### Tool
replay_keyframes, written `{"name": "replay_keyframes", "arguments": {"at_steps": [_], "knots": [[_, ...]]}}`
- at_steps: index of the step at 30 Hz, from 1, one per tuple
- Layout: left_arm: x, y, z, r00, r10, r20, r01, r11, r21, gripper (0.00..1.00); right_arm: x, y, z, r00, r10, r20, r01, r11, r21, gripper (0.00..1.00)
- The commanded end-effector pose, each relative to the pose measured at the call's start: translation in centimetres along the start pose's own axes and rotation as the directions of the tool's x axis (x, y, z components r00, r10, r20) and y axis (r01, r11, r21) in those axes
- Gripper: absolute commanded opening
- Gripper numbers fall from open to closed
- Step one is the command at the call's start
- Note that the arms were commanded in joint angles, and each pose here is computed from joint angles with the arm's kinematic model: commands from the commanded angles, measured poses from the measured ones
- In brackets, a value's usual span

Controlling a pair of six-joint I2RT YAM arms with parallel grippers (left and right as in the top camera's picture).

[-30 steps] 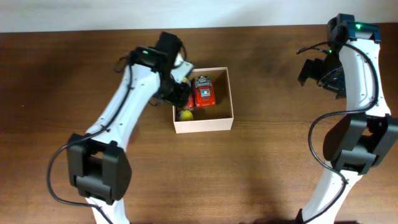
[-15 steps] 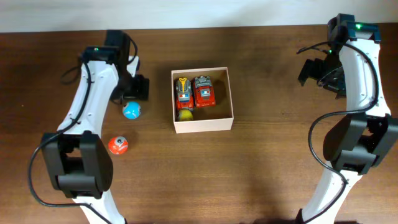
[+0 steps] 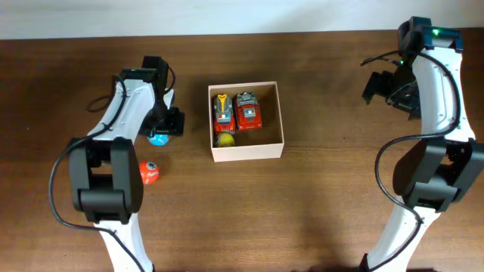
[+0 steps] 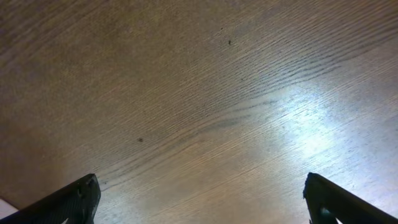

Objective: Pack container
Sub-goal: 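Move the left gripper to the blue ball and grasp it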

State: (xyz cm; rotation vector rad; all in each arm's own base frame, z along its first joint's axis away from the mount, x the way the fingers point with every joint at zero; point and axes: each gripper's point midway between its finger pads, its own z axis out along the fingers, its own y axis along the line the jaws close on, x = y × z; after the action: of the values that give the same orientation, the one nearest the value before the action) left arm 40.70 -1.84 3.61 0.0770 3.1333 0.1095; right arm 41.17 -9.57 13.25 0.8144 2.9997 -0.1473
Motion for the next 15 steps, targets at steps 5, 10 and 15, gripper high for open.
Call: {"name": "replay_keyframes", "arguments": {"at_steps": [5,10,15], "knots": [[0.7,-0.5,3.7,0.997,-0.009,-0.08,0.01,1.0,0.014,0.82,-0.1,-0.2,-0.8,1.0,0.012,0.022,-0.012,1.0,-0.002,0.99],[0.4,-0.5,3.8,0.997,-0.01,-0.071,0.011,1.0,0.014,0.78,-0.1,-0.2,-0.8,1.0,0.012,0.022,-0.012,1.0,-0.002,0.99],[0.4,-0.5,3.8,0.998,-0.01,-0.069,0.011,1.0,0.014,0.51,-0.1,-0.2,-0.8,1.0,0.013,0.021,-0.013,1.0,-0.002,0.99]]}}
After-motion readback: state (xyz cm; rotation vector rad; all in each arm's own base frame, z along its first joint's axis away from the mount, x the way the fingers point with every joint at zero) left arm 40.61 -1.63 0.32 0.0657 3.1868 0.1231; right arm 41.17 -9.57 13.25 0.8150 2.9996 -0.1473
